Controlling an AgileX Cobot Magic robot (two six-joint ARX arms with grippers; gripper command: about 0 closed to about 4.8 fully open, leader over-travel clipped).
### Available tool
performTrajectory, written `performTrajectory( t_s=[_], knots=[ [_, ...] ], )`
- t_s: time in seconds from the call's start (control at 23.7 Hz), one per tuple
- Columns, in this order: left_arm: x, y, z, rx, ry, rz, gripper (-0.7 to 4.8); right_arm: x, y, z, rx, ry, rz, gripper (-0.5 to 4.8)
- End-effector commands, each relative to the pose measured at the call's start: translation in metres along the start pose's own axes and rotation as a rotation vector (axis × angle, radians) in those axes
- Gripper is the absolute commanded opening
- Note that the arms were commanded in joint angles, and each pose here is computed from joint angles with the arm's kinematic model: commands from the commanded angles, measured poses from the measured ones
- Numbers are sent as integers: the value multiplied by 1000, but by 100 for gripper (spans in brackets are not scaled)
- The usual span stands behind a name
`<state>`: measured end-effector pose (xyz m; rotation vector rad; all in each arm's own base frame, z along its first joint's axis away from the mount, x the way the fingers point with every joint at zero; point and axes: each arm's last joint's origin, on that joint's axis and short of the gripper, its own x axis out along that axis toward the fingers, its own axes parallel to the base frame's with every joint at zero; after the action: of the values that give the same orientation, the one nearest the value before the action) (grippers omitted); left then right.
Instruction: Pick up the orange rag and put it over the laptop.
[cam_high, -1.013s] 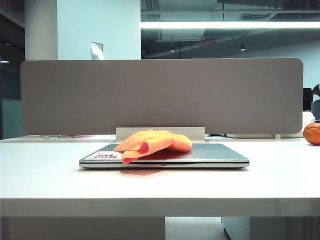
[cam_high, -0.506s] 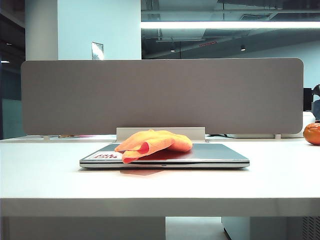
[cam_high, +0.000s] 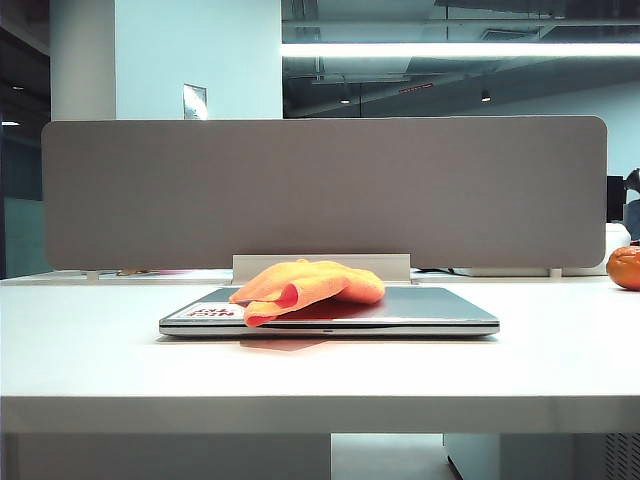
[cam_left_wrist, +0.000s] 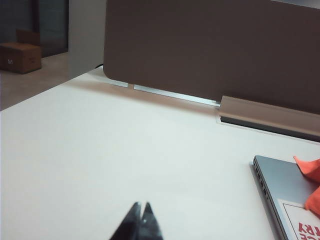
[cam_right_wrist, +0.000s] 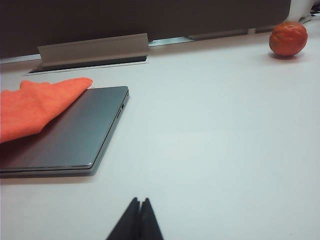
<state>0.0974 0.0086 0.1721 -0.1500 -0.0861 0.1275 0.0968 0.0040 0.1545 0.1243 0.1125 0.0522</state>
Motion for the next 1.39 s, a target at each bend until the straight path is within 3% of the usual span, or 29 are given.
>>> performTrajectory(
  t_s=[0.04, 0.34, 0.46, 0.63, 1.39],
  knots=[
    [-1, 0, 2, 0, -11, -2, -6, 0, 0, 0, -2, -9, -3, -5],
    [-1, -1, -1, 7, 23, -8, -6, 0, 0, 0, -2, -10, -3, -5],
    [-1, -2, -10, 55, 119, -53, -6, 0, 0, 0, -2, -10, -3, -5],
    [-2, -3, -14, 110, 164, -134, -6, 0, 0, 0, -2, -10, -2, -5],
    [-2, -4, -14, 114, 158, -151, -6, 0, 0, 0, -2, -10, -3, -5]
  ],
)
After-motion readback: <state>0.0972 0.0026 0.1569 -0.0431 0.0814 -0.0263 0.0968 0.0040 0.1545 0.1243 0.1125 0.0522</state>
